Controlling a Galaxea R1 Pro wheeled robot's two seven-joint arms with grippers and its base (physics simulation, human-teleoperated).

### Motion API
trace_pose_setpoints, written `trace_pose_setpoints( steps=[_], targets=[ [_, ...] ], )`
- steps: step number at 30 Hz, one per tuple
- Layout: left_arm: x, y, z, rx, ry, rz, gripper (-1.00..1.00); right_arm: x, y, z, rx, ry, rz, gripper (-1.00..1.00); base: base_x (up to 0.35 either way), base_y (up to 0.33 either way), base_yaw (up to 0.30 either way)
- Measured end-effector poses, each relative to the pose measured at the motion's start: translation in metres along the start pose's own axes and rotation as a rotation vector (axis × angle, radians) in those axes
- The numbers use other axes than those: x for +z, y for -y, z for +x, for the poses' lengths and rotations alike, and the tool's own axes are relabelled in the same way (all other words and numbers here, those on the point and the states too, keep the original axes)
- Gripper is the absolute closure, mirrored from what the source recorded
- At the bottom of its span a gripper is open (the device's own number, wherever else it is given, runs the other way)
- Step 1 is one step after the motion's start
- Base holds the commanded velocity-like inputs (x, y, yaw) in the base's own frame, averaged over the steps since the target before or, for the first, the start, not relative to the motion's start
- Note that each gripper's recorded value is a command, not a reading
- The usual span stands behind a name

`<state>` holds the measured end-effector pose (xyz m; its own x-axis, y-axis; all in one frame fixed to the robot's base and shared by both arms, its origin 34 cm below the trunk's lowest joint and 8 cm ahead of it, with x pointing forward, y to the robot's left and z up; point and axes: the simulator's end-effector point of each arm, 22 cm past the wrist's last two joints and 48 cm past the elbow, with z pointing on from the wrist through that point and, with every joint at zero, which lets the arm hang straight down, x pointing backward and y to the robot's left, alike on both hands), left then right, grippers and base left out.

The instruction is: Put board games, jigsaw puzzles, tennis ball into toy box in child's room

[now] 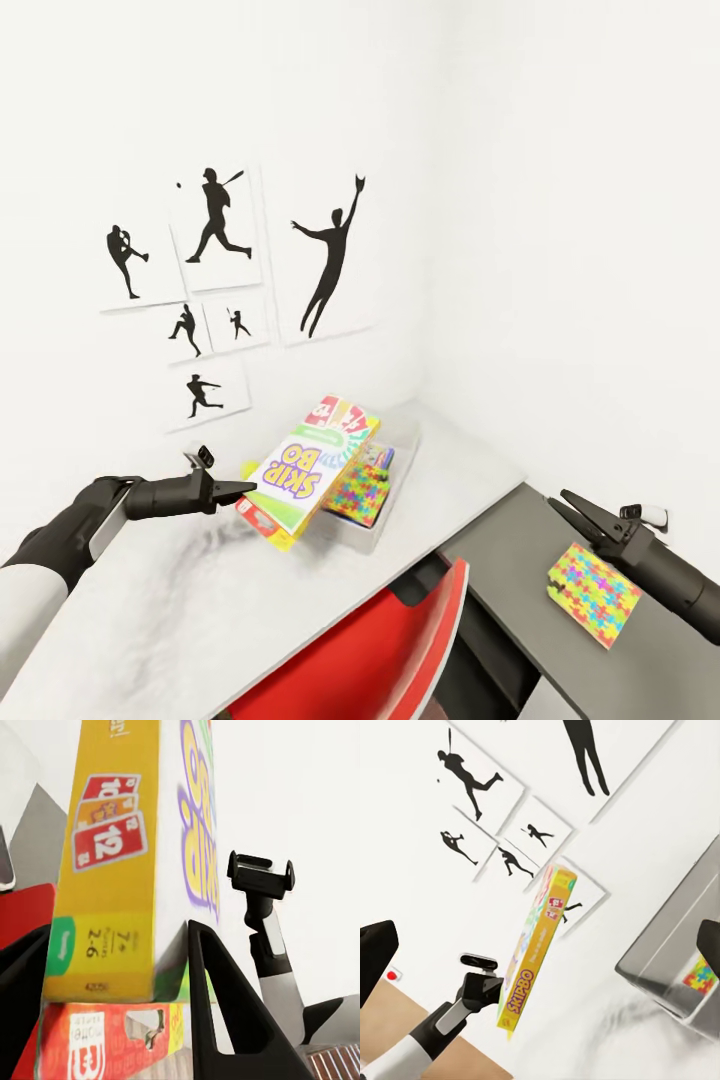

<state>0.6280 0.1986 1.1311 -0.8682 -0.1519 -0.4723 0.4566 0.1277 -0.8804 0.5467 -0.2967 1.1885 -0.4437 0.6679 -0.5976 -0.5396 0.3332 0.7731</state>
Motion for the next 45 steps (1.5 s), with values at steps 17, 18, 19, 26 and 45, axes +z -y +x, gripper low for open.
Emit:
trace_pose_setpoints(
  steps=[17, 18, 19, 26, 45],
  targets=[
    [0.0001, 0.0005, -0.0004, 0.0, 0.001, 0.002, 1.0, -0.0001, 0.0, -0.0001, 0.0, 0.001, 0.0, -1.0, 0.146, -0.071, 0.015],
    [0.0001, 0.0005, -0.0004, 0.001, 0.001, 0.002, 1.0, -0.0001, 0.0, -0.0001, 0.0, 0.0, 0.0, -1.0, 0.158, -0.136, 0.0],
    [0.0001, 0.0004, -0.0003, 0.001, 0.001, 0.001, 1.0, -0.0001, 0.0, -0.0001, 0.0, 0.0, 0.0, -1.0, 0.122, -0.118, 0.0],
    [0.0001, 0.0008, -0.0005, 0.006, 0.002, 0.003, 1.0, -0.0001, -0.0002, -0.0001, 0.0, 0.001, -0.001, -1.0, 0.064, -0.037, 0.0],
    [0.0002, 0.0007, -0.0007, 0.007, 0.002, 0.004, 1.0, 0.0005, 0.0002, 0.0006, 0.002, 0.0, -0.001, -1.0, 0.019, -0.001, 0.0]
  ],
)
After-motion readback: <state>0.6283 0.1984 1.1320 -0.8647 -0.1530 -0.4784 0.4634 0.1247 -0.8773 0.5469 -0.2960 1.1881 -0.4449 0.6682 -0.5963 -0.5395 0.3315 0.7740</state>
